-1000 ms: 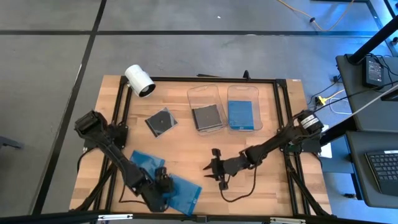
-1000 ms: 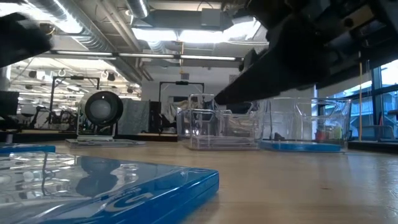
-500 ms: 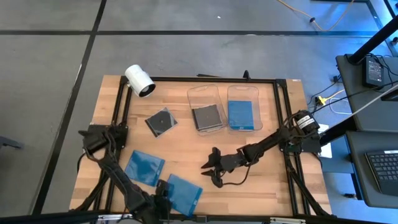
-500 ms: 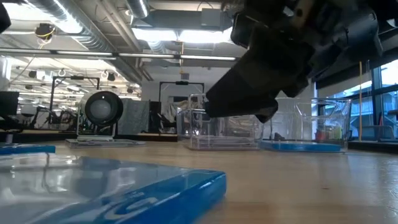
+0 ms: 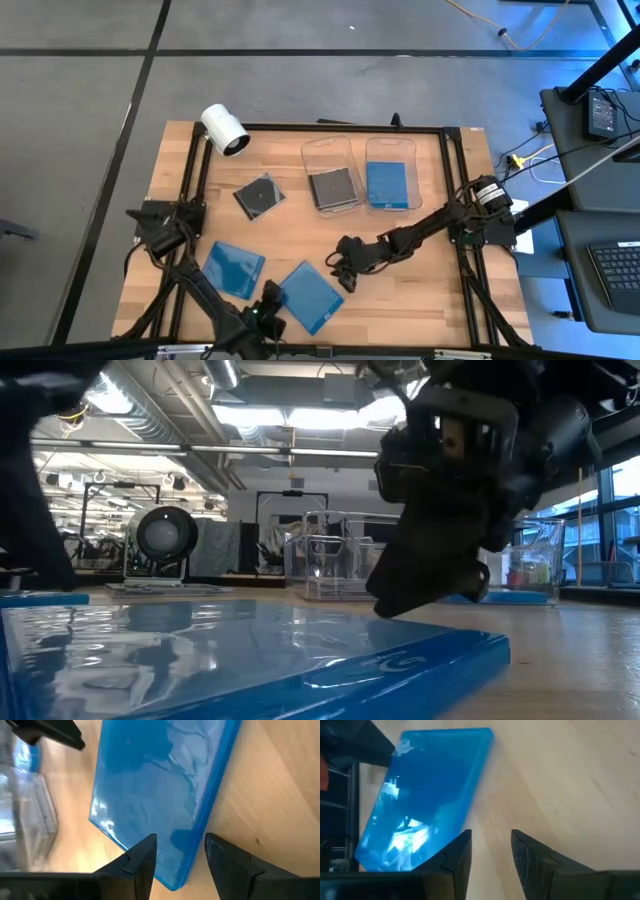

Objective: Pick & place jewel cases by type
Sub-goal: Put the right blue cd case into the right transparent bin

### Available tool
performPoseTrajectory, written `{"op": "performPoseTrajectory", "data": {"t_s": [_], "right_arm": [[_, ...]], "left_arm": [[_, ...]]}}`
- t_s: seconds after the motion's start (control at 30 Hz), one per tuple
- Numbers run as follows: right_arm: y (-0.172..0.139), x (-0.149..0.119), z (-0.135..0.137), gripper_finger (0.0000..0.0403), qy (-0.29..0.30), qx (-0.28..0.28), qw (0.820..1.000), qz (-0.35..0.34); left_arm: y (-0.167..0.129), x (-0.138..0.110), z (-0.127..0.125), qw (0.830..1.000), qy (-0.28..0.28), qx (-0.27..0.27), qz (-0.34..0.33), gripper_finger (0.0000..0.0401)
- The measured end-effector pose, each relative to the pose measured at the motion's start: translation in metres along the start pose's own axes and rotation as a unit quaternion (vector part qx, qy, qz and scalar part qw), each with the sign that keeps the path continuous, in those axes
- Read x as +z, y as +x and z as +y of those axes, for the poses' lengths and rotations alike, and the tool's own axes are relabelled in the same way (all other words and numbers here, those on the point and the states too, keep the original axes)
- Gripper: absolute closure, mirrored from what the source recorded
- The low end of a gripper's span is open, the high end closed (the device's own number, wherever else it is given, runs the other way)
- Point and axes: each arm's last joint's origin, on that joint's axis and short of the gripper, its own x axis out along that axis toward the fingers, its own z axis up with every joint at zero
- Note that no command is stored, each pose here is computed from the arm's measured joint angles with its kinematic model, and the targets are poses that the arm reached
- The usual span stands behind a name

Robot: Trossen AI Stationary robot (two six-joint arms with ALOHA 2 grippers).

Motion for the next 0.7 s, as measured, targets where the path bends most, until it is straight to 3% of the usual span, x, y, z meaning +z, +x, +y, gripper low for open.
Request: {"op": "performPoseTrajectory", "data": {"t_s": [0.2,0.43,0.7], "right_arm": [[0.000,0.001,0.002,0.0219,-0.014,0.008,1.000,-0.008],[0.000,0.001,0.000,0.0128,0.058,0.008,0.998,0.012],[0.007,0.000,-0.006,0.0121,0.118,0.015,0.992,0.036]], "left_arm": [[0.015,0.007,0.017,0.999,-0.028,-0.014,0.021,0.0250],[0.032,0.011,0.035,0.999,-0.009,-0.009,0.035,0.0260],[0.053,0.018,0.059,0.997,-0.060,-0.033,0.047,0.0260]]}}
